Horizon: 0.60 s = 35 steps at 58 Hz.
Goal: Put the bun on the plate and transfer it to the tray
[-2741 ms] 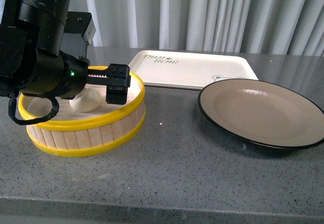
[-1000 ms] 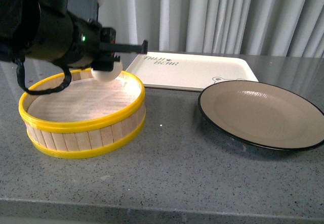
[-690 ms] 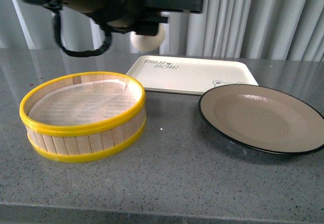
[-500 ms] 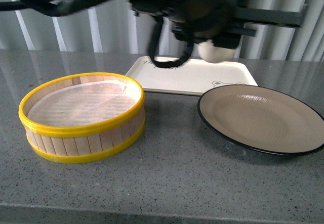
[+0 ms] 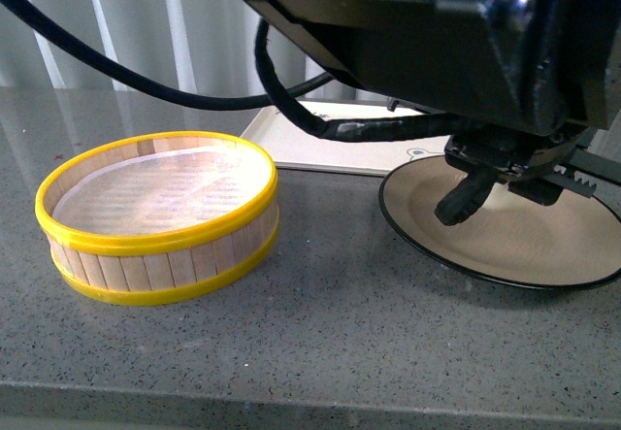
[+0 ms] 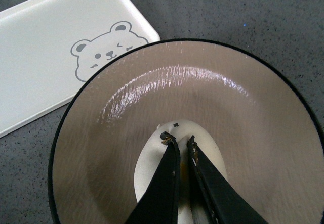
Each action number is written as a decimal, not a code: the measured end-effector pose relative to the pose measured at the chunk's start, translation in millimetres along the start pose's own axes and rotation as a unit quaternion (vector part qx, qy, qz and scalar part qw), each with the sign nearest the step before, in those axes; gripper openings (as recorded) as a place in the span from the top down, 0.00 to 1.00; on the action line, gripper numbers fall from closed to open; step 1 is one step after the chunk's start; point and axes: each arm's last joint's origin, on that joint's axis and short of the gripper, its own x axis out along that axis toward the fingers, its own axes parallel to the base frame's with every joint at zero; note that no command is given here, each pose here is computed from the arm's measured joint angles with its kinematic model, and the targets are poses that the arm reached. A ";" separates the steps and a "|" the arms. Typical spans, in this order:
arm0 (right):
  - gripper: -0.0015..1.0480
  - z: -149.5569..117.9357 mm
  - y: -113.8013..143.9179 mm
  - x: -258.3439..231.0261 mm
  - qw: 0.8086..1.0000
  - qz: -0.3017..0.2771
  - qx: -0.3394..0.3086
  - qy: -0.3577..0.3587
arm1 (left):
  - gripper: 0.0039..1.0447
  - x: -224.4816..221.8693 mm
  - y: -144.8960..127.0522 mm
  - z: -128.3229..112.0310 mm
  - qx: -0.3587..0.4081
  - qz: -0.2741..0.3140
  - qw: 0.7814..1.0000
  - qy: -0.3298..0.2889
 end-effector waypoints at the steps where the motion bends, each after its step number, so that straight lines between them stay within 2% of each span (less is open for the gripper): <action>1: 0.08 -0.1 0.0 0.0 1.000 0.000 0.000 0.000 | 0.97 1.1 -0.6 -0.4 0.002 0.001 1.000 0.002; 11: 0.08 -0.1 0.0 0.0 1.000 0.000 0.000 0.000 | 0.97 9.8 -6.5 -0.9 0.025 0.002 1.000 0.018; 35: 0.08 -0.1 0.0 0.0 1.000 0.000 0.000 0.000 | 0.97 16.2 -6.1 4.9 0.020 0.006 1.000 0.021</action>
